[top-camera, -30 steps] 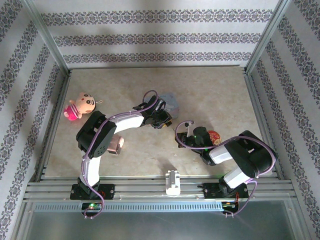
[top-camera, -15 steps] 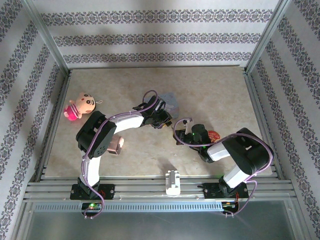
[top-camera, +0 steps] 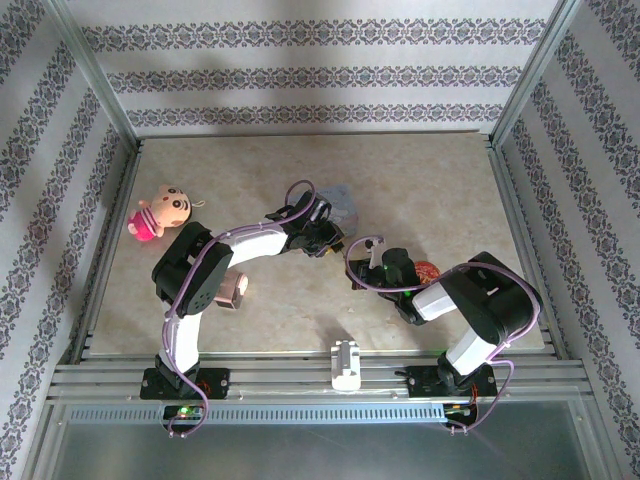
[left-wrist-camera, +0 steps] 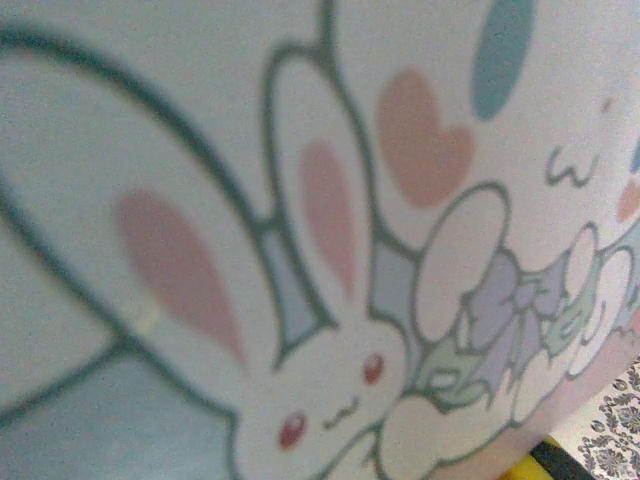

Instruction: Unlock the padlock with the key

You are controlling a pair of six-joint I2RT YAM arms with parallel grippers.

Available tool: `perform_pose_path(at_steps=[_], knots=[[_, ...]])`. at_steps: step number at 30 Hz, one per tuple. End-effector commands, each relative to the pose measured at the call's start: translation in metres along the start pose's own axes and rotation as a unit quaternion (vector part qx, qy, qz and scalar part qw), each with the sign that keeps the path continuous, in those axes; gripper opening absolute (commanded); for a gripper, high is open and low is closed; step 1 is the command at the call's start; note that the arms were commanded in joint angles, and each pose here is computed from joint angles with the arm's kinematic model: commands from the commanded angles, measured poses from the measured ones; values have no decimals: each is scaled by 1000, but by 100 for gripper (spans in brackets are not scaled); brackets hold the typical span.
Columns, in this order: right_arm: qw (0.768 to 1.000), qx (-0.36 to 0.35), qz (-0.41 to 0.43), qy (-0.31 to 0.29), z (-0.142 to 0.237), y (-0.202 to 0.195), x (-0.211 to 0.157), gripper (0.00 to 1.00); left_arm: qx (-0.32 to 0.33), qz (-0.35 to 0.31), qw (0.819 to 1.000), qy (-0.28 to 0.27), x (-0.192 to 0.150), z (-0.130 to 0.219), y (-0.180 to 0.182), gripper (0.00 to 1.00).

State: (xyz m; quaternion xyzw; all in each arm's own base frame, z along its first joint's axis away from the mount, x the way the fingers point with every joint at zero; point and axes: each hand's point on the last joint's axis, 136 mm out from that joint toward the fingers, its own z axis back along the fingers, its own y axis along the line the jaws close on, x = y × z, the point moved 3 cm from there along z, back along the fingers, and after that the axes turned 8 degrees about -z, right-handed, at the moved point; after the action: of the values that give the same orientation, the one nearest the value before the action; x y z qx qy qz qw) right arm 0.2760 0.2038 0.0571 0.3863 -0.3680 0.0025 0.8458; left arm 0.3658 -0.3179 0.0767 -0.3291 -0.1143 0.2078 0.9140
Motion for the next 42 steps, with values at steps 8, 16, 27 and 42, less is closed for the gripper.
perform_pose_path(at_steps=[8,16,27,42], knots=[[999,20,3,-30,-4,8,19,0,64,88,988,108,-42,-13,42,9],[999,24,9,-35,-2,11,21,0,66,89,988,109,-42,-14,42,9],[999,32,12,-37,0,15,23,0,65,90,988,110,-42,-15,41,9],[999,33,11,-35,1,15,21,0,61,92,988,111,-41,-17,40,9]])
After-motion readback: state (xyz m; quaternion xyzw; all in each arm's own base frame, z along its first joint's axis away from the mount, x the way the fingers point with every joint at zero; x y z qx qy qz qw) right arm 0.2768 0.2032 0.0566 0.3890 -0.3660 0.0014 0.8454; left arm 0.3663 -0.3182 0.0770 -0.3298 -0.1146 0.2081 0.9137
